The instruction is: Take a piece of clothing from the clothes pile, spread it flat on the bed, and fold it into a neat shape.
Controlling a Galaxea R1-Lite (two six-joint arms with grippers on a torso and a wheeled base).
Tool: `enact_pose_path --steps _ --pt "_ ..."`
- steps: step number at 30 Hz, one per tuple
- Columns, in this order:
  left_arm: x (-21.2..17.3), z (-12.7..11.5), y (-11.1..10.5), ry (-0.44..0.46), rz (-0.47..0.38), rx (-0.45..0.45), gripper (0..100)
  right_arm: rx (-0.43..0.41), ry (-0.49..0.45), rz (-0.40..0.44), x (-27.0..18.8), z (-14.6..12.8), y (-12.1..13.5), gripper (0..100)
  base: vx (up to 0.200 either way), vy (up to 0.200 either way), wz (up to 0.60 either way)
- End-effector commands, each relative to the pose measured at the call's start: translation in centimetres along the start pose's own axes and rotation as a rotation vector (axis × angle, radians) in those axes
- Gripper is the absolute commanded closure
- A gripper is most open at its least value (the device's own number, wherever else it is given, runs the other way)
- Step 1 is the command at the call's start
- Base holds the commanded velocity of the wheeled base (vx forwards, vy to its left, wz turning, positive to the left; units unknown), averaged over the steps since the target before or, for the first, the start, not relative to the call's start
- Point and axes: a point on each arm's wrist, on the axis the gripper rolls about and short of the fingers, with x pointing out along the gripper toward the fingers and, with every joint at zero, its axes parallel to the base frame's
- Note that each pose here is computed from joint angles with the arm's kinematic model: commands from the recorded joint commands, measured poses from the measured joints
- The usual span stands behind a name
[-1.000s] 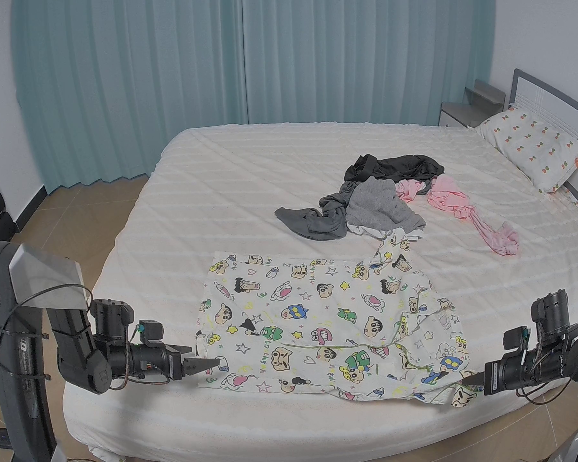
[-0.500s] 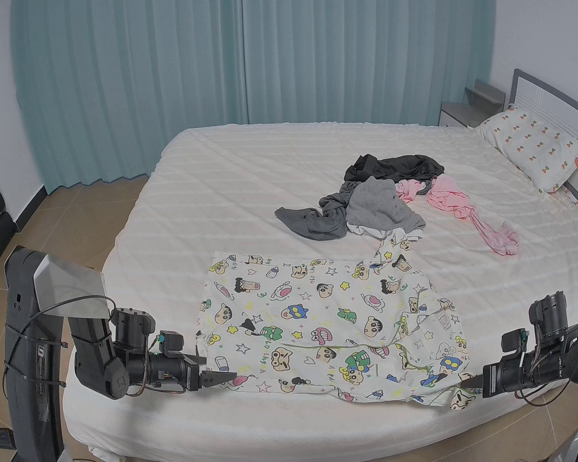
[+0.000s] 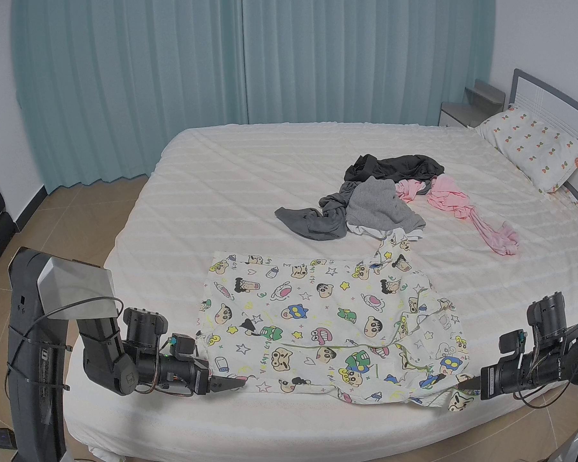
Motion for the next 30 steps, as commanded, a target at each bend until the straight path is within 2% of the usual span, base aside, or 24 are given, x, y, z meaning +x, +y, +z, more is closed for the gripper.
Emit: enact_pose_path --steps 1,2,3,13,19,30 --pt "0.2 0.4 -0.2 -0.006 -0.005 0.017 0 -0.004 0.003 0.004 0.0 -0.1 0.1 100 0.0 0.0 0.0" --pt "0.2 0.4 -0.2 -0.006 -0.007 0.017 0 -0.005 0.004 0.004 0.0 -0.1 0.1 100 0.0 0.0 0.0" --pt "0.2 0.4 -0.2 -0.006 -0.007 0.017 100 -0.004 0.005 0.004 0.0 -0.2 0.1 100 0.0 0.0 0.0" --pt "-0.1 0.3 0.1 -0.012 0.005 0.016 100 -0.004 -0.001 0.001 -0.1 -0.1 0.1 100 0.0 0.0 0.0" --pt "-1.5 -0.3 0.9 -0.025 0.045 0.025 100 -0.003 -0.005 0.0 -0.3 -0.2 0.1 100 0.0 0.0 0.0" --pt "-4.8 -1.4 -1.5 -0.119 0.061 0.083 100 -0.016 -0.049 0.009 -1.5 -0.6 0.5 100 0.0 0.0 0.0"
